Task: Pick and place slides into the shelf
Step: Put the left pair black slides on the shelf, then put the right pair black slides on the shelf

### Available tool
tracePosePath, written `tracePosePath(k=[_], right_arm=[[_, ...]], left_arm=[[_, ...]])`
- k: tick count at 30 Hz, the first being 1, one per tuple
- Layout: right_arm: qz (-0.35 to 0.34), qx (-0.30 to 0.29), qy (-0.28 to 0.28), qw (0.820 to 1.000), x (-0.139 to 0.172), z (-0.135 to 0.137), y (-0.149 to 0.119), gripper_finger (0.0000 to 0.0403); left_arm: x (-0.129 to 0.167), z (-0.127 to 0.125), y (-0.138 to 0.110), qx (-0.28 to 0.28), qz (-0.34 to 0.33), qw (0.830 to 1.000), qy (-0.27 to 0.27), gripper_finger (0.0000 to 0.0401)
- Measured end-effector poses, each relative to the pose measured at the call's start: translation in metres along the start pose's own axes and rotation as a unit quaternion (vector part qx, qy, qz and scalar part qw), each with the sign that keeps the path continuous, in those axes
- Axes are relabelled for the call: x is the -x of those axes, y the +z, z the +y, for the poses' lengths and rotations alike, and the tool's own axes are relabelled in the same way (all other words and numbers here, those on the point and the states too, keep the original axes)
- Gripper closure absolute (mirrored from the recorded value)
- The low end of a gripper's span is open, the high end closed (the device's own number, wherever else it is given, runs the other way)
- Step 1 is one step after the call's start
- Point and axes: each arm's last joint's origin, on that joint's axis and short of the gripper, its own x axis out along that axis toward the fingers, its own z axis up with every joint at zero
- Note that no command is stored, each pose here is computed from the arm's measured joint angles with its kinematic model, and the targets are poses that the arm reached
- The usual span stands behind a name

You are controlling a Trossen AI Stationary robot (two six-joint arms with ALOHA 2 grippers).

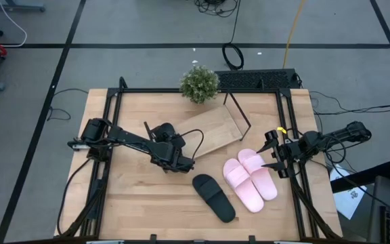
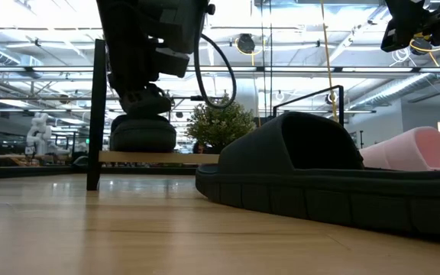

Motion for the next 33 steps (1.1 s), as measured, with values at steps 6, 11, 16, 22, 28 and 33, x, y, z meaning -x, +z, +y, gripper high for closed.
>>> tracePosePath(k=[6, 11, 16, 22, 28, 33], right_arm=[[0.0, 0.0, 0.0, 1.0, 0.0, 0.0, 0.0, 0.0177], [0.0, 0.0, 0.0, 1.0, 0.0, 0.0, 0.0, 0.0177], [0.0, 0.0, 0.0, 1.0, 0.0, 0.0, 0.0, 0.0177], [0.0, -0.001, 0.0, 1.0, 0.0, 0.0, 0.0, 0.0177], [0.018, -0.005, 0.011, 1.0, -0.003, 0.002, -0.004, 0.0177], [-0.007, 0.013, 0.037, 0.999, -0.012, 0.008, -0.001, 0.0177]], left_arm=[[0.013, 0.003, 0.013, 0.002, -0.017, 1.0, -0.02, 0.0226], [0.028, 0.008, 0.026, 0.004, -0.034, 0.999, -0.042, 0.0226], [0.046, 0.015, 0.04, 0.007, -0.059, 0.996, -0.063, 0.0226], [0.076, 0.028, 0.058, 0.015, -0.102, 0.99, -0.097, 0.0226], [0.124, 0.038, 0.063, -0.004, -0.165, 0.976, -0.142, 0.0226], [0.164, 0.055, 0.056, -0.011, -0.202, 0.967, -0.155, 0.0226]])
